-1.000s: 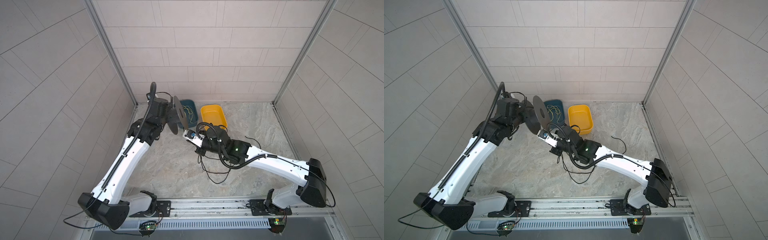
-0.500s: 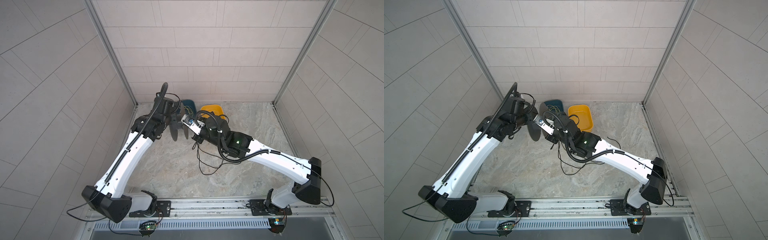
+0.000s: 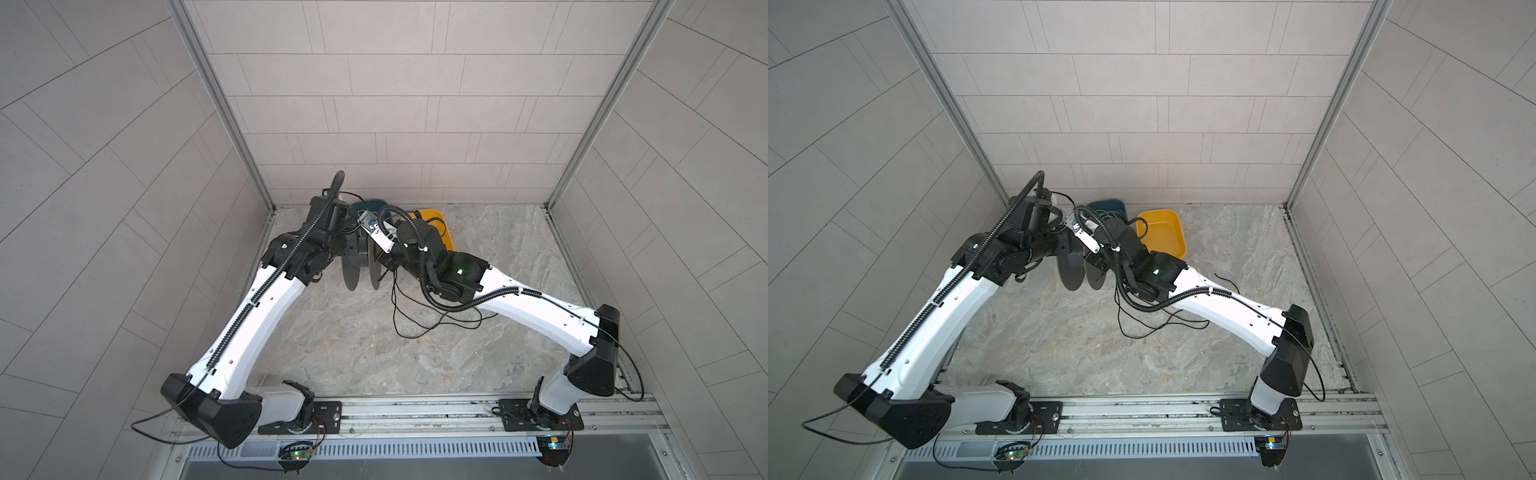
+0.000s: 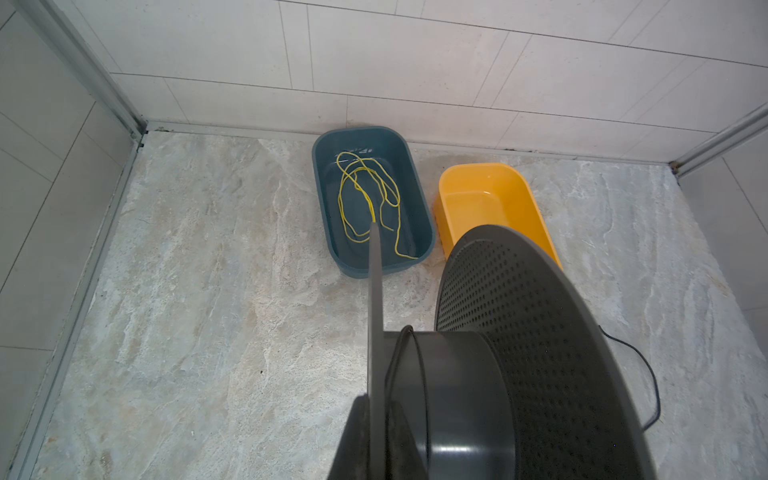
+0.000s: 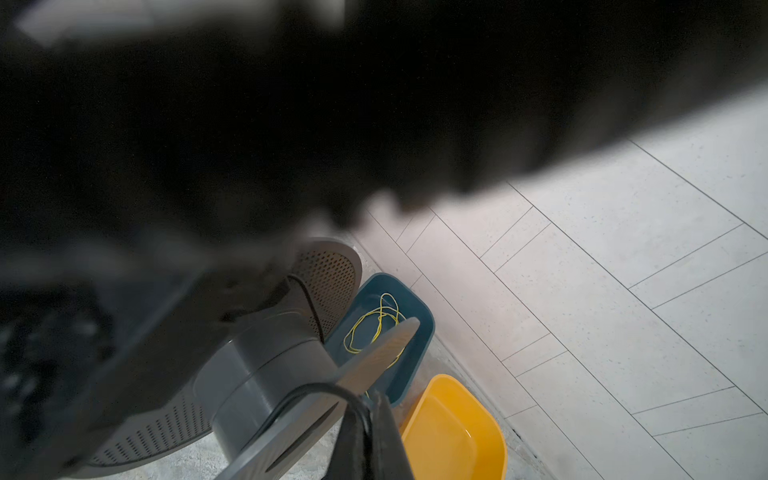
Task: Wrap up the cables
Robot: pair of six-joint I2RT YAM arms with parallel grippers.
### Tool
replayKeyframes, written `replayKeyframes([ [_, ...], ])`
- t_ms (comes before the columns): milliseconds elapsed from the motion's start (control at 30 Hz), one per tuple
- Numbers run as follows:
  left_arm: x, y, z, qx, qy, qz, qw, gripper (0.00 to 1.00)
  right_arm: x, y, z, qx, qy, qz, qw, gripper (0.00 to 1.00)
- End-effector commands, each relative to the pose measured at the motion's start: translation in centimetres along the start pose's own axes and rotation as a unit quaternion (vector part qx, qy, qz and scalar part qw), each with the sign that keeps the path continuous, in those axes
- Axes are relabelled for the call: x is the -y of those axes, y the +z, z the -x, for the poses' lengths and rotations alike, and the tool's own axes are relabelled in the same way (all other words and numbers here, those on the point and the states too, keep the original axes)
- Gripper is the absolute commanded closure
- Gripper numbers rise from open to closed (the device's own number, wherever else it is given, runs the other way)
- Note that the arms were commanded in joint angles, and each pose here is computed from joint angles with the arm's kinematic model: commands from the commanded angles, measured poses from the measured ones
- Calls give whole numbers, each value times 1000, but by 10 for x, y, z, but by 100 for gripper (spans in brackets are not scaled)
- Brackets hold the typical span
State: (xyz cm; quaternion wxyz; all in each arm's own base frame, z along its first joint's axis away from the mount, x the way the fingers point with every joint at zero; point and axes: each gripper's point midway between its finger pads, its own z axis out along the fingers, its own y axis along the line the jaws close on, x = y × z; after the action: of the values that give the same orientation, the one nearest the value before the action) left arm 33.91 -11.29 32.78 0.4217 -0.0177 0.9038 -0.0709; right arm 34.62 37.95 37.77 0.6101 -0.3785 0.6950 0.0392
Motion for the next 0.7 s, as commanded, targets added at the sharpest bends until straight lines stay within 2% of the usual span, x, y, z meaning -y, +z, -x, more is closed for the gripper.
replayKeyframes([
  [0, -1, -17, -2, 6, 26, -12, 1000, 100, 46, -1, 15, 18, 49, -55, 997, 95],
  [300, 7, -21, -10, -30, 48, -38, 998, 100, 85, 24, -20, -20, 126, -27, 991, 78],
  [433, 12, -26, -3, -23, 39, -51, 998, 100, 90, 33, -43, -36, 159, 5, 987, 73],
  [600, 18, -32, 8, -20, 29, -66, 997, 100, 89, 35, -72, -61, 173, 22, 983, 69],
  [667, 21, -33, 11, -25, 27, -71, 997, 100, 85, 28, -80, -59, 177, 36, 982, 62],
])
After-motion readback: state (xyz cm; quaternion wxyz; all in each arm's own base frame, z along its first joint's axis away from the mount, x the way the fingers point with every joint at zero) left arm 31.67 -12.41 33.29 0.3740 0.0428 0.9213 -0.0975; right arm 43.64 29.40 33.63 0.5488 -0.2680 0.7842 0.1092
